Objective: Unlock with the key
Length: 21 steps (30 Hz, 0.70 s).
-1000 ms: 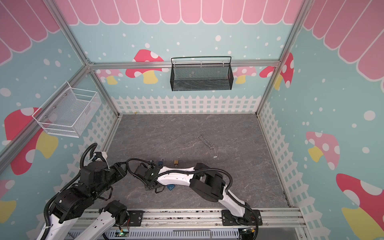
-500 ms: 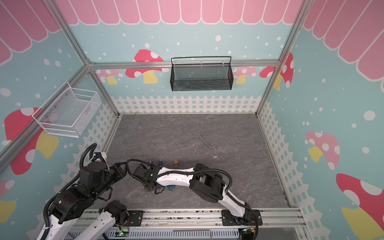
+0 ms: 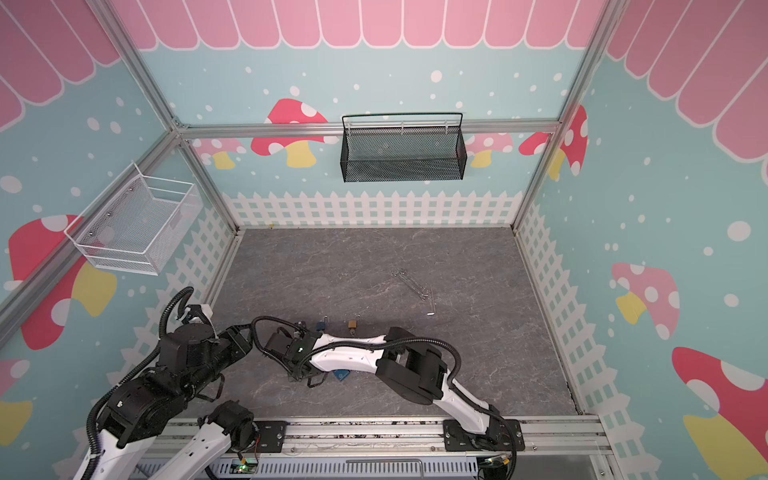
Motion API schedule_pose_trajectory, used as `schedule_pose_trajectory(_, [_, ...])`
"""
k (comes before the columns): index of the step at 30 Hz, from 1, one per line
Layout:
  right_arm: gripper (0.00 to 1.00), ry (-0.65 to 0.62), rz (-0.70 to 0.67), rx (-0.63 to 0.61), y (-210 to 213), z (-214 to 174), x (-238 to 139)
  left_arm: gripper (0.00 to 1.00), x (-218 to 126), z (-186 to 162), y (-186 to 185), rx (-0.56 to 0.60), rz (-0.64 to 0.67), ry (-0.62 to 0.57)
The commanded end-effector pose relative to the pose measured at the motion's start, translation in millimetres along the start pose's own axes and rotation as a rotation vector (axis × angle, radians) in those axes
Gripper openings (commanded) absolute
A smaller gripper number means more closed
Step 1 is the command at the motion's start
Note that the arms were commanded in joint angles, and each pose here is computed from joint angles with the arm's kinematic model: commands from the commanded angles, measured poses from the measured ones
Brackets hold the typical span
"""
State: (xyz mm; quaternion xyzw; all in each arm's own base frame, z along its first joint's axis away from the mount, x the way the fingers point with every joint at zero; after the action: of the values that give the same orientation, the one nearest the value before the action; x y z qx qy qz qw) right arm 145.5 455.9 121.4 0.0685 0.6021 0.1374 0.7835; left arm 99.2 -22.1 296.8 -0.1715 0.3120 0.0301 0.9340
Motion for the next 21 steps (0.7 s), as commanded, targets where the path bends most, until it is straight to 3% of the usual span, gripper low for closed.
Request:
schedule_pose_trajectory(1, [0.2, -0.004, -0.049, -0.012, 0, -8, 8, 0.48, -1, 0, 0, -0.011, -0.013, 0.0])
schedule_pose_trajectory(11, [0.13, 0.012, -0.053, -0.025, 0, -10, 10, 0.49, -1, 1, -1, -0.014, -0.013, 0.0])
schedule_pose_trajectory(17, [0.0, -0.002, -0.029, -0.044, 2, -7, -2, 0.49, -2, 2, -2, -0.021, -0.019, 0.004])
schedule_pose_trajectory(21, [0.0, -0.031, -0.008, -0.06, 3, -3, -19, 0.49, -2, 2, -3, -0.028, -0.029, 0.01])
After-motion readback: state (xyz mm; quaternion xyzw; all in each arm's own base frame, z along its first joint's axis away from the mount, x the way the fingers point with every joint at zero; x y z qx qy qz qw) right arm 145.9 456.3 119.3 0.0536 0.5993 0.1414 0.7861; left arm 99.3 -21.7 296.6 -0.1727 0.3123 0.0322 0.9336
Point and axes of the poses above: each gripper's point midway between its finger pads, its own x axis out along the fingers, its own y axis along the line the jaws close on, z = x × y, the point moved 10 cm from there along -x, back along the fingers, and after that the axes turned 14 degrees about x, right-handed, at the moved point
